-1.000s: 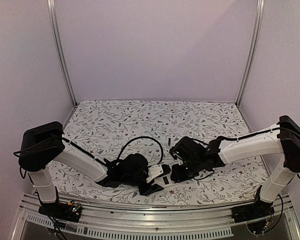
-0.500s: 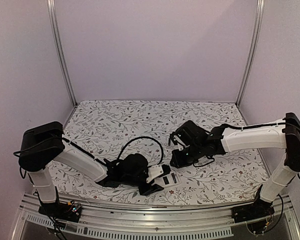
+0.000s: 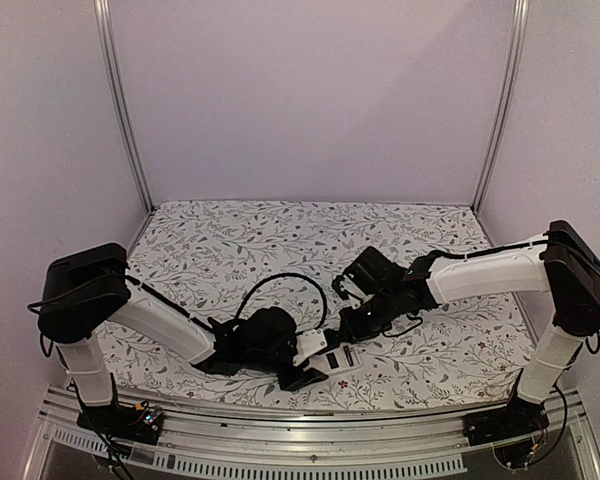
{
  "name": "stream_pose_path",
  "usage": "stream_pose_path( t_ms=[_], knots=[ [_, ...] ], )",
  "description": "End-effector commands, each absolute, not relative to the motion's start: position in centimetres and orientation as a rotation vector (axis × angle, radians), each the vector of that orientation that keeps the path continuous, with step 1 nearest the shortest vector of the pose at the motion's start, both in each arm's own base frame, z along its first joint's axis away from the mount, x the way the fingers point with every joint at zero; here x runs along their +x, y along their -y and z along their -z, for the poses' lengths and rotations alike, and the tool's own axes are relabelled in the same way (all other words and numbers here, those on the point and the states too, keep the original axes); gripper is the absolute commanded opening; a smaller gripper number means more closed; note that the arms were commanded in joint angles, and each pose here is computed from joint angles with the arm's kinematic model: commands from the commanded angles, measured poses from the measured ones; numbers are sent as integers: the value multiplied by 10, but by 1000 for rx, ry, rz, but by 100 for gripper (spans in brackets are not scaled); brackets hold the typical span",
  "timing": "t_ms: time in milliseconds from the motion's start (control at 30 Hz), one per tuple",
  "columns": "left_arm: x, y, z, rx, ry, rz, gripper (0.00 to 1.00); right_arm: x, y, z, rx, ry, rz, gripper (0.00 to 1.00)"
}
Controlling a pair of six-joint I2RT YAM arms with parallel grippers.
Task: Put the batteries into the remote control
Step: Place the battery in the battery compartment, then load the battery into the battery compartment.
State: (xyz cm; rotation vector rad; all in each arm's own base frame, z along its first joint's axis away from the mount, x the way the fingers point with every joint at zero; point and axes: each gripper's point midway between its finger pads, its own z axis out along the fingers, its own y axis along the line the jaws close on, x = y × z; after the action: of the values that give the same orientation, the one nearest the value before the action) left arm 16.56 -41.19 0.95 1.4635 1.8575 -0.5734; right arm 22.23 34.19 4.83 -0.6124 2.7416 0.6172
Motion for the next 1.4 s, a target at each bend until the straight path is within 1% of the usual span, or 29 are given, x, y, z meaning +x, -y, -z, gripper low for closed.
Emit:
stream_pose_path(
  t_ms=[0,233,500,633,967,1167,1367],
  knots=[
    [144,361,57,1651,-2038,399,50,216,-336,-43,-622,-2762,-609,12],
    [143,360,58,1651,-2046,401,49,217,-332,-42,-620,-2761,-552,13],
    [143,360,58,1652,-2044,399,49,210,-330,-36,-620,-2782,-543,10],
    [143,360,58,1652,-2045,397,49,210,-329,-35,-615,-2785,-541,8],
    [143,360,58,1652,-2044,398,50,205,-325,-26,-625,-2806,-506,8],
    [143,360,59,1654,-2045,401,50,210,-335,-38,-642,-2775,-540,8],
    [143,360,58,1652,-2045,400,50,215,-329,-45,-623,-2759,-487,8]
  ],
)
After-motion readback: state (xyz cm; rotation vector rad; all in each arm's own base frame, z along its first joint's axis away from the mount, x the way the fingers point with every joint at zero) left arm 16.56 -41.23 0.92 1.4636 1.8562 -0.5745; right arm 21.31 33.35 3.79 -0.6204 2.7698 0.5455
